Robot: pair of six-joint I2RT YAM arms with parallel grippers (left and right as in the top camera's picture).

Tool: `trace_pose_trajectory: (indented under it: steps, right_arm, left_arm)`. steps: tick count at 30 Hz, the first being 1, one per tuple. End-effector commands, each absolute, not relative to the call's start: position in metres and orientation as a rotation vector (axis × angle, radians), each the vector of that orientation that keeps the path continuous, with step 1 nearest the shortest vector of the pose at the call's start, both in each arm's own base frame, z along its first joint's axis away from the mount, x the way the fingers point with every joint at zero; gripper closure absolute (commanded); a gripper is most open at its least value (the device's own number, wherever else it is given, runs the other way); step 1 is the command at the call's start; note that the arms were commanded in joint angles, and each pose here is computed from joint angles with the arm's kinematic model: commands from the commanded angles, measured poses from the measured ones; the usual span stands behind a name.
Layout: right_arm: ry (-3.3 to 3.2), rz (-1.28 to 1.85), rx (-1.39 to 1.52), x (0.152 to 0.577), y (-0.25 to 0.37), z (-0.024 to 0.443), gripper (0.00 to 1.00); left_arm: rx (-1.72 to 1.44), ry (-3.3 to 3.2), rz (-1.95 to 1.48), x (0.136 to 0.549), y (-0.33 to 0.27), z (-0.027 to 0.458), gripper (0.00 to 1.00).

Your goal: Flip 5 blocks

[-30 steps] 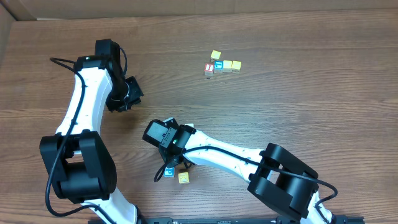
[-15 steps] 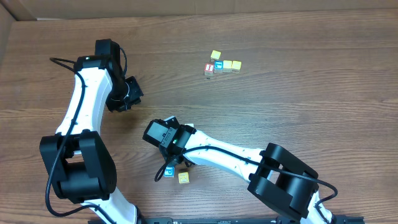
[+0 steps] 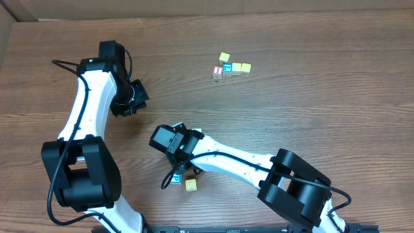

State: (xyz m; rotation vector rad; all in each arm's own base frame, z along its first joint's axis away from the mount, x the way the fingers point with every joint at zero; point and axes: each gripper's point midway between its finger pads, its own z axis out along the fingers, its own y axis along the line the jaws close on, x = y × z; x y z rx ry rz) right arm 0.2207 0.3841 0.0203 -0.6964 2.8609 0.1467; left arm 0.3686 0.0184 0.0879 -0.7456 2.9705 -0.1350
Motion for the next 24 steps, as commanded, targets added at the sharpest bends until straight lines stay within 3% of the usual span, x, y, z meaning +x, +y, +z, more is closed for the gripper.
trace_pose_trajectory:
  steps: [1, 17, 24]
  right_arm:
    - [2.834, 0.143, -0.655, 0.234, 0.384, 0.027, 0.96]
    - [2.8, 0.158, -0.606, 0.242, 0.389, 0.032, 0.96]
    - [2.78, 0.35, -0.573, 0.247, 0.402, 0.093, 0.96]
  left_arm:
    - [-0.716, 2.975, -0.124, 0.372, 0.018, 0.087, 0.78]
    - [-0.716, 2.974, -0.124, 0.372, 0.018, 0.087, 0.78]
    - [-0.713, 2.973, -0.138, 0.373, 0.016, 0.088, 0.8]
